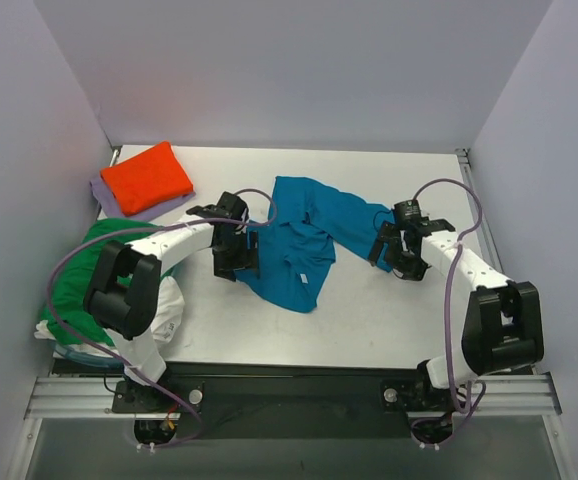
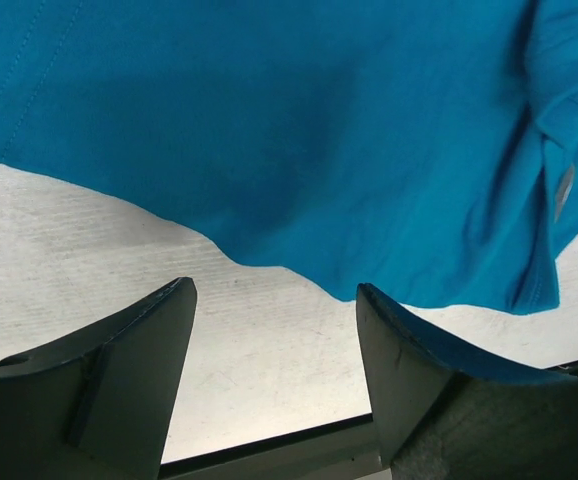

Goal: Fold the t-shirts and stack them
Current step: Flatten out the tshirt

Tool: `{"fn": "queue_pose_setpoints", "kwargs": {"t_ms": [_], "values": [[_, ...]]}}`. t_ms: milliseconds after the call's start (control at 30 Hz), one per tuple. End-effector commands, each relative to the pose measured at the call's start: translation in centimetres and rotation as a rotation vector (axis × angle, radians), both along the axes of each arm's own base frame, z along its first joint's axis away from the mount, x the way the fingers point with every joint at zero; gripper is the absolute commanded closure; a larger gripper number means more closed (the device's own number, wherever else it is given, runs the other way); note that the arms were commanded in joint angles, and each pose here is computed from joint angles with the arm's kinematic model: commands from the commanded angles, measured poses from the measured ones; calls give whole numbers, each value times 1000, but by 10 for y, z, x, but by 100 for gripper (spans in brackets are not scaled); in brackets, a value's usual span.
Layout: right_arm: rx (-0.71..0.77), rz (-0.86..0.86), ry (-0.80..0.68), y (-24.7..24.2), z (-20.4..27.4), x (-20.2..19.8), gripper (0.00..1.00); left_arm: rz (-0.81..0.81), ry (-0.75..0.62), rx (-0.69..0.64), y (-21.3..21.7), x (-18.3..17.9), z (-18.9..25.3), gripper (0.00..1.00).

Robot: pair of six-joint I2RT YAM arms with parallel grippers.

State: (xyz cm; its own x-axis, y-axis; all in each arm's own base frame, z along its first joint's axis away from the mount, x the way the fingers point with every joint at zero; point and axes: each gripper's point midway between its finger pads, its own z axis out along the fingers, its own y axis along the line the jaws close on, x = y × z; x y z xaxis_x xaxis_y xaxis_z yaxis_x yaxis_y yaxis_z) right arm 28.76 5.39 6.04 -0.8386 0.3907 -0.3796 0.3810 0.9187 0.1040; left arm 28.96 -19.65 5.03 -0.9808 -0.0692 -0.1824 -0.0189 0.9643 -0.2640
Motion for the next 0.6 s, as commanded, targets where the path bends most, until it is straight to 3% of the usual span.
{"fn": "queue_pose_setpoints", "kwargs": {"t_ms": [0, 500, 567], "values": [[-3, 1, -14, -3, 2, 16, 18, -1, -16, -45, -6, 13, 1, 25], [37, 6, 32, -6, -23, 44, 32, 29, 56, -101, -10, 28, -25, 26], [32, 6, 43, -7, -27, 45, 34, 36, 72, -101, -9, 29, -31, 32]]}}
